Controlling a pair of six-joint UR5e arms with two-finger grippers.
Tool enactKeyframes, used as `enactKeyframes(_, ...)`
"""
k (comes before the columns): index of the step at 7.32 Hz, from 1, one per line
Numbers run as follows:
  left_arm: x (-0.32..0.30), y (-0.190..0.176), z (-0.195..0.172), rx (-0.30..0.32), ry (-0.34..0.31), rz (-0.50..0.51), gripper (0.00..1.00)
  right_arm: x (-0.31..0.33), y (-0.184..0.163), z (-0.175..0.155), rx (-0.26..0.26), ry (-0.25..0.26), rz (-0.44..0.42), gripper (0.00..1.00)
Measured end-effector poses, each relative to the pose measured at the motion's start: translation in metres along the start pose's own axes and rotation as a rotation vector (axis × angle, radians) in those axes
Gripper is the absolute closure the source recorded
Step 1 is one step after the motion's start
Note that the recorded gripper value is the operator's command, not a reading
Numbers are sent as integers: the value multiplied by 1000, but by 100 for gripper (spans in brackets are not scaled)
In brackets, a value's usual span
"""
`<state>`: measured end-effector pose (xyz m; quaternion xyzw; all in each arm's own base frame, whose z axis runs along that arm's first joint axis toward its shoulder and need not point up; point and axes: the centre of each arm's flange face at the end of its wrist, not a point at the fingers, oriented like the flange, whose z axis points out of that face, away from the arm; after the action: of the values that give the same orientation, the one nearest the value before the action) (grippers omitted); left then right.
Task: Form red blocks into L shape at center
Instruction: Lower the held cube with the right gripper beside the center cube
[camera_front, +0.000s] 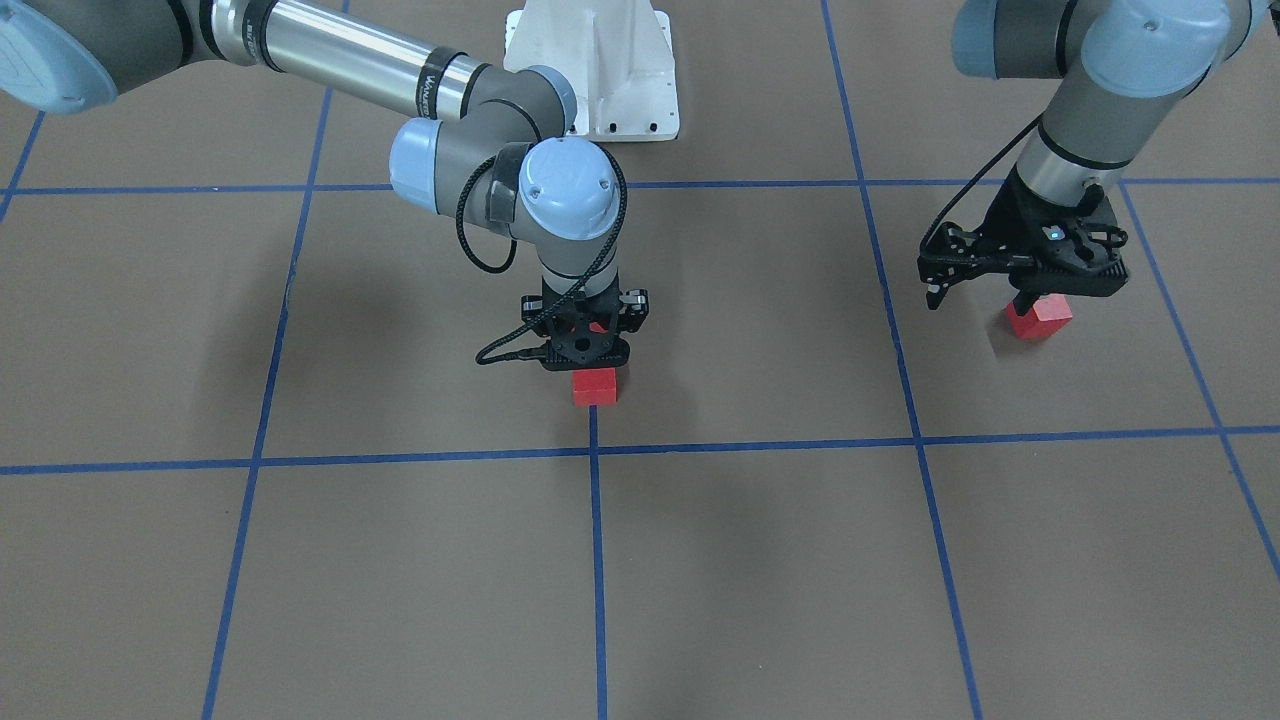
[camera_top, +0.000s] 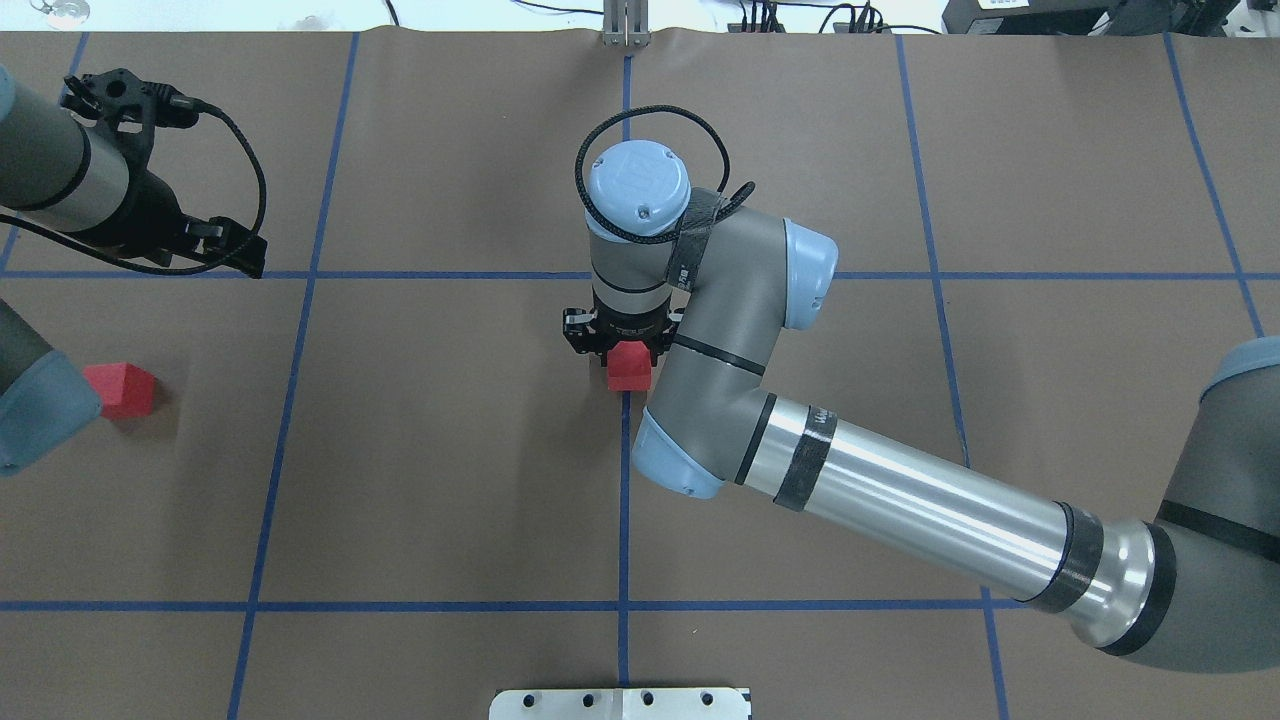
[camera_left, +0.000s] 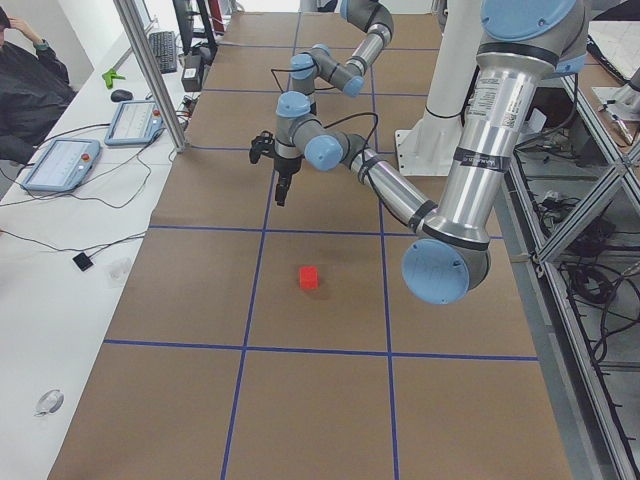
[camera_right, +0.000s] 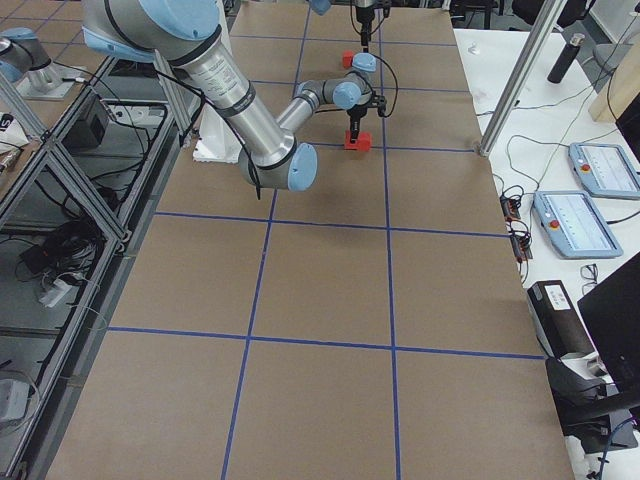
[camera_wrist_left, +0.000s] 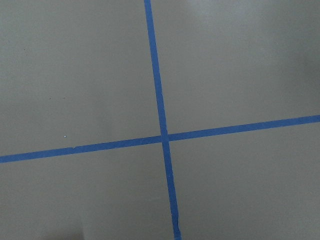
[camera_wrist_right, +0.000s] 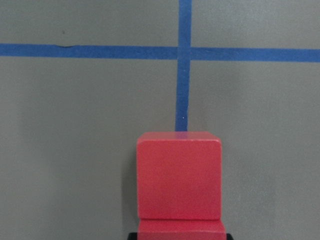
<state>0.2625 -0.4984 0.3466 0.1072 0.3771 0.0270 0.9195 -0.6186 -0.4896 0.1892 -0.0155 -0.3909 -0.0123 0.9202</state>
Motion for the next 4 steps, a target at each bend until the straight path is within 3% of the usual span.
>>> enactKeyframes(4, -2, -2, -2, 5, -1, -4, 1, 0, -1, 0, 0, 1, 4, 100)
